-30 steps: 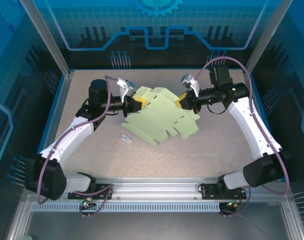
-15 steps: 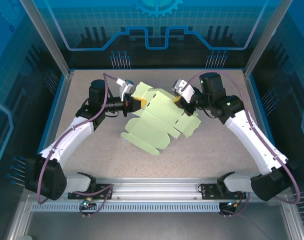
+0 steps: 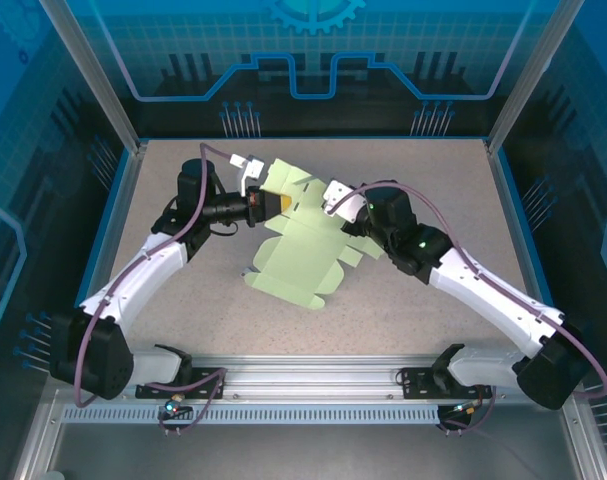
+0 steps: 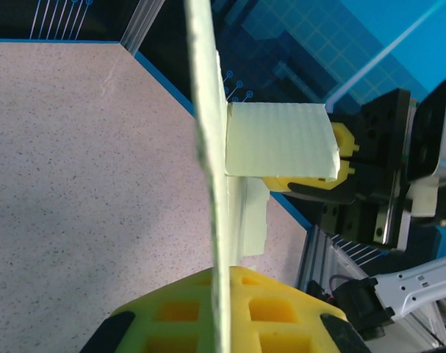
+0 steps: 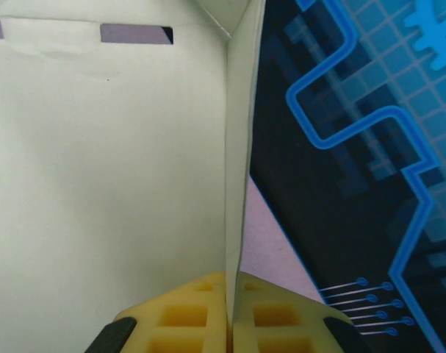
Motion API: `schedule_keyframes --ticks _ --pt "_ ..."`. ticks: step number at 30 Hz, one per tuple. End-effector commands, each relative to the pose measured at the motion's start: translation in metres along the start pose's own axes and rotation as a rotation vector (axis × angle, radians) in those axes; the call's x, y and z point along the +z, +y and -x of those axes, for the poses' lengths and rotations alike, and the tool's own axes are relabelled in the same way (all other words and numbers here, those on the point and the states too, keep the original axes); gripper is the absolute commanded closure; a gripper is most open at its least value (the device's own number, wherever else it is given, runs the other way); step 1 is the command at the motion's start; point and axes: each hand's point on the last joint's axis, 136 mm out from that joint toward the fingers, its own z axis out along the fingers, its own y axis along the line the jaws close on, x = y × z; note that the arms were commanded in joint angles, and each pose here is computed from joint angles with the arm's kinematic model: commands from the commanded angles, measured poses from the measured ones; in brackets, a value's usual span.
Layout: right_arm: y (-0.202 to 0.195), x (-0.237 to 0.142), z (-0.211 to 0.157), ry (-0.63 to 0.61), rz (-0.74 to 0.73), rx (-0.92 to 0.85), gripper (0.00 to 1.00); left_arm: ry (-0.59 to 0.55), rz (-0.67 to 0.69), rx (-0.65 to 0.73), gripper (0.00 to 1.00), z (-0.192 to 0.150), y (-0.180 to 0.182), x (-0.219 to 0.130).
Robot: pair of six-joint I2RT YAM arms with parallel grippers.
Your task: Fold the paper box
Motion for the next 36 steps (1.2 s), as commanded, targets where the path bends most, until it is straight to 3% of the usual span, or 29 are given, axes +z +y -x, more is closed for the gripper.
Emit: schedule_keyframes --ticks 1,11,17,22,28,36 --pt "0.012 0.008 0.004 0.007 -0.05 -0.066 0.93 -0.073 -0.056 0.046 1.0 0.027 -0.017 0.001" --pt "0.029 0.018 -0.008 0.043 0.0 -0.063 0.93 -0.045 -0.034 0.018 1.0 0.014 -0.002 0.008" --pt "0.029 -0.003 -0.008 -0.015 0.274 0.161 0.93 -0.023 0.017 0.05 1.0 0.004 0.01 0.008" --pt "0.032 -0.013 -0.014 0.039 0.48 0.309 0.95 -0.005 0.036 0.07 1.0 -0.004 0.018 0.01" --pt "0.038 -0.015 -0.024 0.1 0.627 0.441 0.95 0.017 0.053 0.059 0.94 -0.014 0.033 0.016" --pt "0.056 0.009 -0.059 0.268 0.718 0.556 0.96 0.05 0.134 0.014 0.77 -0.031 0.068 0.027"
